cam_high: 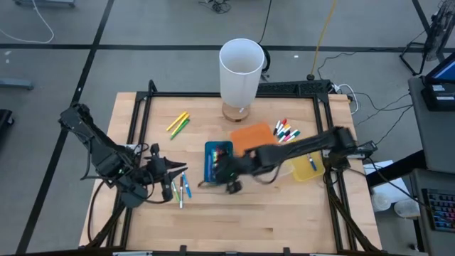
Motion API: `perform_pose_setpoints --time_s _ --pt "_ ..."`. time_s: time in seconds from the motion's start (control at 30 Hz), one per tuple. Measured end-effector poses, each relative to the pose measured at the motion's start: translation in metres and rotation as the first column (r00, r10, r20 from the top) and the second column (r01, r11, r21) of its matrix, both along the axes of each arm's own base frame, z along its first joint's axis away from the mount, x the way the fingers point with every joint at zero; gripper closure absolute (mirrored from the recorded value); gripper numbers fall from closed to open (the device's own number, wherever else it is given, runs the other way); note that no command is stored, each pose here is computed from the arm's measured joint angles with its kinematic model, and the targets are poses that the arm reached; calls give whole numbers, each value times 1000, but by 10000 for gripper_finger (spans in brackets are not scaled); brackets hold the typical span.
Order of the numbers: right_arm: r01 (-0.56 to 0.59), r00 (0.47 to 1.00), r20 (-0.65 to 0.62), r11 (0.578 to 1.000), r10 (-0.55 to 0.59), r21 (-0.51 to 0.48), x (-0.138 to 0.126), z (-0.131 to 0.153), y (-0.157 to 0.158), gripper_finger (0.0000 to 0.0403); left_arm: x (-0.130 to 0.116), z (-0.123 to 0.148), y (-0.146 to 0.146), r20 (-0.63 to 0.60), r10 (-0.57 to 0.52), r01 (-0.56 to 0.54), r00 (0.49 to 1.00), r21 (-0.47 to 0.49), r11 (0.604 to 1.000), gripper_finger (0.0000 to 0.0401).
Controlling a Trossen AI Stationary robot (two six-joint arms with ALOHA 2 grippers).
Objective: Pick & Place Markers
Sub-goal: Put the left green marker pen into the yellow bin
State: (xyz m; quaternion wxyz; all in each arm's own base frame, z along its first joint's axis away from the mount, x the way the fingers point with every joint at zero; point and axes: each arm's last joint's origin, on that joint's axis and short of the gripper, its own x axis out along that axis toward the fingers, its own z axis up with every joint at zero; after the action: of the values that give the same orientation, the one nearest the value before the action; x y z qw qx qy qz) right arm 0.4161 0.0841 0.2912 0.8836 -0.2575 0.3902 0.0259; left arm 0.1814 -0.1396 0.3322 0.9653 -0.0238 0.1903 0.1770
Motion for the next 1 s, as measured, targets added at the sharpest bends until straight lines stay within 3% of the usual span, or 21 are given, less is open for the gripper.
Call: perform_pose_setpoints --time_s 0.1,0.23,0.33,0.47,0.57,0.7,0.8,0.87,1.0 --pt "138 988 -87 987 -131 83 -38 31 -17 249 2 0 2 -3 6 -6 1000 -6 1000 332" --pt "363 906 -229 932 -355 -5 -95 53 -43 265 2 0 3 -2 13 -13 1000 -11 1000 337" --pt "427 844 -324 901 -427 -77 -138 53 -62 289 2 0 3 -3 13 -13 1000 -9 1000 344" --pt "518 773 -377 851 -510 -89 -186 33 -84 354 3 -4 5 2 44 -44 999 5 999 355" --pt "675 647 -409 733 -643 -85 -218 11 -101 394 6 -11 10 15 101 -101 995 -5 995 364" --pt "868 345 -445 462 -826 -184 -260 -13 -116 399 11 -25 19 -11 148 -148 989 -18 989 376" --pt "913 156 -466 307 -871 -267 -278 -33 -122 400 13 -36 27 -36 180 -181 983 -18 983 386" --pt "927 78 -487 244 -870 -286 -284 -49 -125 401 15 -41 31 -44 204 -205 978 -17 979 393" --pt "909 -44 -550 196 -834 -369 -295 -81 -125 402 18 -47 39 -49 253 -255 966 -40 966 397"
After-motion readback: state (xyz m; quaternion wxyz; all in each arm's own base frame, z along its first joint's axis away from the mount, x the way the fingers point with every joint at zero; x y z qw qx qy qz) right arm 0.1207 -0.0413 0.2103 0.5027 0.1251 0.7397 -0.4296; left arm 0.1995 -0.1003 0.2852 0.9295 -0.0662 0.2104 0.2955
